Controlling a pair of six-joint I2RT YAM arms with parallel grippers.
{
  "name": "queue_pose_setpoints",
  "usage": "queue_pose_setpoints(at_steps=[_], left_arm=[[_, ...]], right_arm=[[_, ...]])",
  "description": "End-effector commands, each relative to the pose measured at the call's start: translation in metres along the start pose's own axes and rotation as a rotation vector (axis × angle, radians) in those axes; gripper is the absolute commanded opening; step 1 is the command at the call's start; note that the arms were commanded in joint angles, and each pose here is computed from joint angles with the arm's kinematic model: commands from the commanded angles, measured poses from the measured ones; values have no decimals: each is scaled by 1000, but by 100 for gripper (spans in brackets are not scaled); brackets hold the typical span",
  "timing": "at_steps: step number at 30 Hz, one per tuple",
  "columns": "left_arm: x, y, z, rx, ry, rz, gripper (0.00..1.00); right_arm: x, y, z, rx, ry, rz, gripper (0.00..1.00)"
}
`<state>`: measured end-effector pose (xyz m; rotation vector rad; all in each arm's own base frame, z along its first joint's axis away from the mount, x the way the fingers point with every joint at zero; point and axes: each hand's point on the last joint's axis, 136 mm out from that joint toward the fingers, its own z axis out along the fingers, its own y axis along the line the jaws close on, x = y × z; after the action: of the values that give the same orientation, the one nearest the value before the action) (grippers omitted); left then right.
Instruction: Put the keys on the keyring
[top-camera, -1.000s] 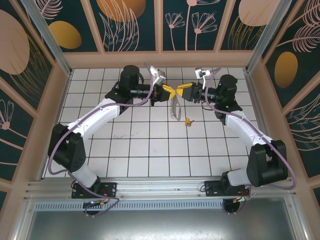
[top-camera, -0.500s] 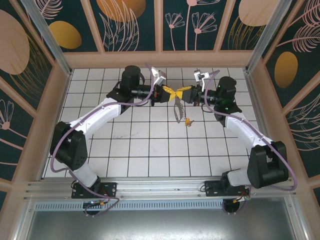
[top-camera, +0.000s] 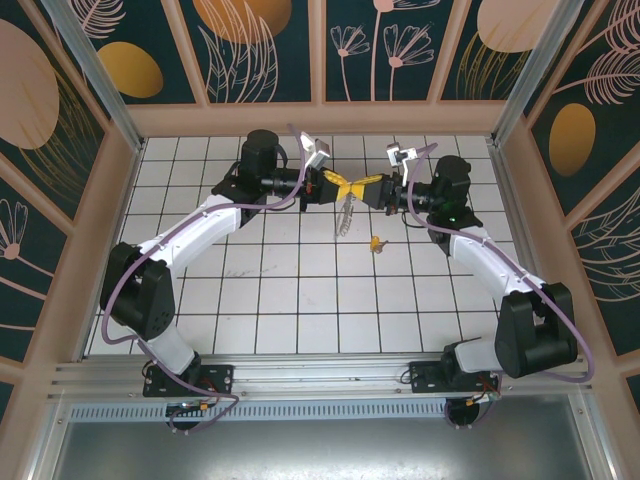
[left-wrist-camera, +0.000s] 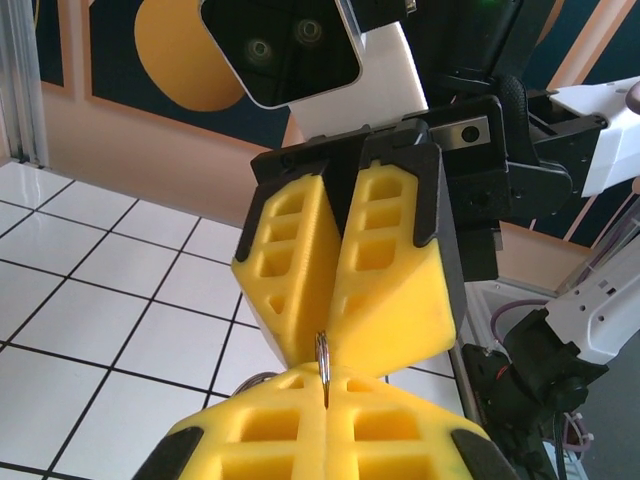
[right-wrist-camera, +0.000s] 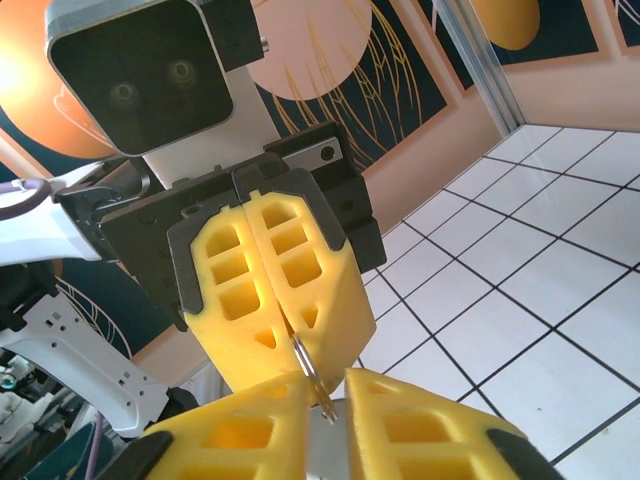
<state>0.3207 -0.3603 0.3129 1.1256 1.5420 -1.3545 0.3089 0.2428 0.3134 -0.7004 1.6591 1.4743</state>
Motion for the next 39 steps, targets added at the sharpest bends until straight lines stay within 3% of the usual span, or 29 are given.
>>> queue_pose_setpoints(at_steps=[1, 5, 7, 10, 18, 24, 39], left_arm=[[-20, -8, -4, 31, -38, 58, 0], [-19, -8, -3, 34, -35, 53, 0], [-19, -6, -4, 21, -38, 51, 0], [-25, -1, -7, -28, -66, 50, 31], [-65, 9, -45, -275, -287, 47, 69], [-76, 6, -58, -321, -353, 14, 74], [-65, -8, -51, -193, -372, -6, 49]], right_arm=[[-2, 10, -1, -14, -11, -40, 11], [-8, 12, 0, -14, -23, -44, 0], [-11, 12, 0, -10, -32, -48, 0], [-18, 10, -1, 12, -58, -60, 0], [-39, 10, -7, 23, -118, -83, 0], [-52, 15, -7, 5, -164, -86, 0], [-80, 41, -3, -96, -344, -28, 0]])
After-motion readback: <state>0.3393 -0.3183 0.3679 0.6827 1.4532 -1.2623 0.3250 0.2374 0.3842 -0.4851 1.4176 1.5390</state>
